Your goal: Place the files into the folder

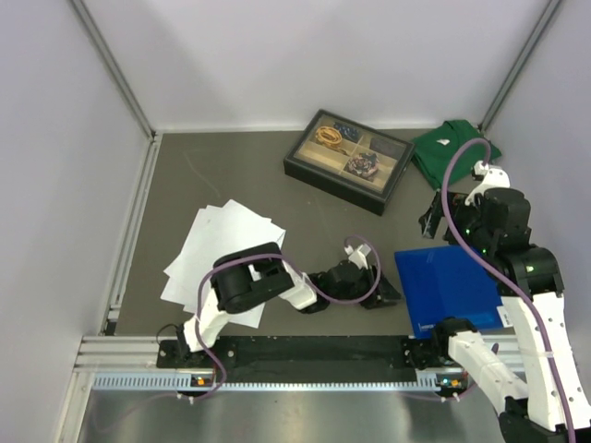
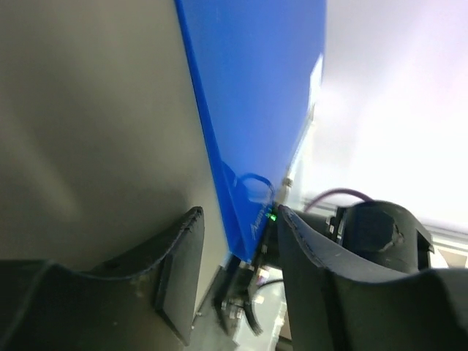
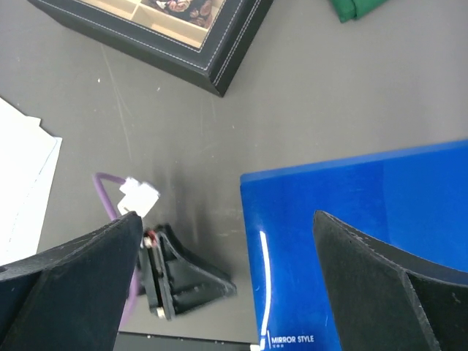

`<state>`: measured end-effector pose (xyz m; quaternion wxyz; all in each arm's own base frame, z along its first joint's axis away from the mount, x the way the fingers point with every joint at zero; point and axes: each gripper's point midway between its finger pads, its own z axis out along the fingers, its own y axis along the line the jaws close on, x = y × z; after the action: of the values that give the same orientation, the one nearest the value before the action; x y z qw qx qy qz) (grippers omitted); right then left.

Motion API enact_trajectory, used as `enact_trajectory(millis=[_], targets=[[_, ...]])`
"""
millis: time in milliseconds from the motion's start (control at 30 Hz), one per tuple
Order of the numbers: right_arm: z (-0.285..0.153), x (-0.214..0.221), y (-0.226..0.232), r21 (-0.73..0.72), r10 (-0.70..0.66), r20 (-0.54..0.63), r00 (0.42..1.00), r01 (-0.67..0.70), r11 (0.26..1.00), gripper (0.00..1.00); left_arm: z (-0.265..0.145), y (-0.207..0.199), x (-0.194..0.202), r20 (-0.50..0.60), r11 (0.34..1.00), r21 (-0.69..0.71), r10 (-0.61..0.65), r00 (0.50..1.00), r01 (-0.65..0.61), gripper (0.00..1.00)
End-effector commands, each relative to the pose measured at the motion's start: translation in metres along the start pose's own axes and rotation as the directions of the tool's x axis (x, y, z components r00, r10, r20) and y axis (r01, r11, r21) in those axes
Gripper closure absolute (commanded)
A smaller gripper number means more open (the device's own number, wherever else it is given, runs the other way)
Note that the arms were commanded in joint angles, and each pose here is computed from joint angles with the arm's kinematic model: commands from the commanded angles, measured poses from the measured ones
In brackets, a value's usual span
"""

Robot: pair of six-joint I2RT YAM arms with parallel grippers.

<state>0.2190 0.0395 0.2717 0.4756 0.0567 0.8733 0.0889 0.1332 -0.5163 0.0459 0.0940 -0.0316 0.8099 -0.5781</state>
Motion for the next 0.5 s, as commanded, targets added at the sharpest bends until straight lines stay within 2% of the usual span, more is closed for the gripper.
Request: enact_trajectory(millis=[0, 133, 333, 467], targets=[[-0.003, -0.007, -0.001, 0.002, 0.005, 0.035, 0.999, -0.005, 1.0, 0.01, 0.003, -0.02, 0.028, -0.051, 0.987, 0.125, -0.098, 0.994, 0.103, 0.51], [-0.002, -0.007, 0.0, -0.003, 0.009, 0.037, 0.999, -0.009, 1.0, 0.01, 0.012, -0.016, 0.042, -0.096, 0.979, 0.138, -0.14, 0.985, 0.152, 0.55], [0.0, -0.004, -0.001, 0.002, 0.011, 0.029, 1.0, -0.011, 1.0, 0.01, 0.02, -0.016, 0.052, -0.12, 0.983, 0.122, -0.12, 0.986, 0.135, 0.58], [0.0, -0.005, 0.0, -0.004, 0.017, 0.035, 0.999, -0.017, 1.0, 0.01, 0.027, -0.009, 0.058, -0.143, 0.98, 0.109, -0.15, 0.978, 0.166, 0.59]])
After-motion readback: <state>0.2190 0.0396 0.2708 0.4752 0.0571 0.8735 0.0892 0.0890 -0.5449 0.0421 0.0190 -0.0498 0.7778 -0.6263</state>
